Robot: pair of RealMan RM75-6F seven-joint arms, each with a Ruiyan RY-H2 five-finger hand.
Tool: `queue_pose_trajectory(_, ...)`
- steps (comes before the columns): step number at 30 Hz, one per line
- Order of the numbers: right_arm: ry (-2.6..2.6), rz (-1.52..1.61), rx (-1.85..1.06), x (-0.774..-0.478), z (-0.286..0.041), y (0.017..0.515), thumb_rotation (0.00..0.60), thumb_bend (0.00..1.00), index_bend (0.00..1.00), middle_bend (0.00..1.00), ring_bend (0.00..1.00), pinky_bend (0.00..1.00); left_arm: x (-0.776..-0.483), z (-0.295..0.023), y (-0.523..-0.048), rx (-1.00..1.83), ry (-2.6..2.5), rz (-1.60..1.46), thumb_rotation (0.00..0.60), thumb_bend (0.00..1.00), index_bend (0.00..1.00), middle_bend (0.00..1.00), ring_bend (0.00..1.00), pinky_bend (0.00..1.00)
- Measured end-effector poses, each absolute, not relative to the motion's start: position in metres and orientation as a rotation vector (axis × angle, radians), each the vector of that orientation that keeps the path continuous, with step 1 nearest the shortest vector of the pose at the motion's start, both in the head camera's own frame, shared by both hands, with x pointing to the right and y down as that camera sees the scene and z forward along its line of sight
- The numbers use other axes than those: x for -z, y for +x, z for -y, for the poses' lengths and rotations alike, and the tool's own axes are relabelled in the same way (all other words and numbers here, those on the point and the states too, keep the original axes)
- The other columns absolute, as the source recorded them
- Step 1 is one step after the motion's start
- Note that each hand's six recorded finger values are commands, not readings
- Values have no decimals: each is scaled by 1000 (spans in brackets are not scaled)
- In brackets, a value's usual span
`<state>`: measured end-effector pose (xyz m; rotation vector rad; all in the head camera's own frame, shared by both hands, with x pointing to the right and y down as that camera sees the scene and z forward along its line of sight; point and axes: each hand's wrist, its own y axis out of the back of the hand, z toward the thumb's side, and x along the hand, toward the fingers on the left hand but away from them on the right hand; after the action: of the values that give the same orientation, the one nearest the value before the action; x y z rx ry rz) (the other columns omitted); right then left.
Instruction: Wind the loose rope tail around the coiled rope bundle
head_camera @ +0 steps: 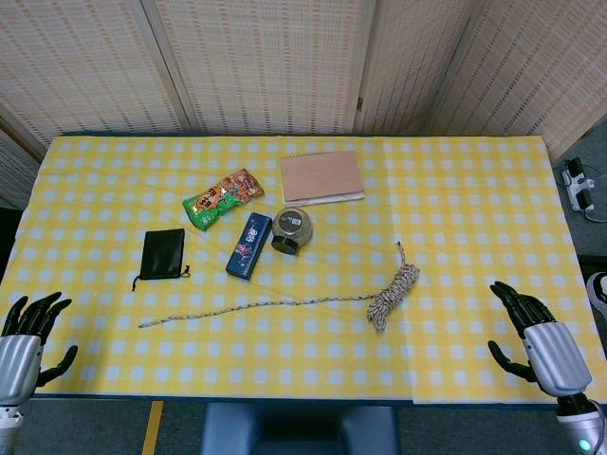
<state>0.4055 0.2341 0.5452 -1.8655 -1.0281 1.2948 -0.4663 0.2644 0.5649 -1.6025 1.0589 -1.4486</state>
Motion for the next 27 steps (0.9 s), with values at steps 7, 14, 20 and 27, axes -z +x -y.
queue_pose_trajectory(7,-1895,998,-1287,-551,-234,397,600,408,82,119,187,168,-567,-263,-462,1434,-1618,-1044,600,357,209,143,165,82)
queue_pose_trajectory(14,-1941,924,-1253,-559,-232,380,600,407,82,119,188,168,-566,-260,-455,1396,-1640,-1027,600,358,211,143,166,82)
queue_pose_trajectory(20,-1958,828,-1261,-572,-224,369,600,408,75,114,189,168,-566,-259,-448,1377,-1662,-1016,600,357,213,143,166,82)
queue_pose_trajectory(27,-1978,709,-1308,-602,-204,362,600,408,0,84,174,114,-566,-261,-448,1386,-1664,-1014,600,357,216,143,166,81)
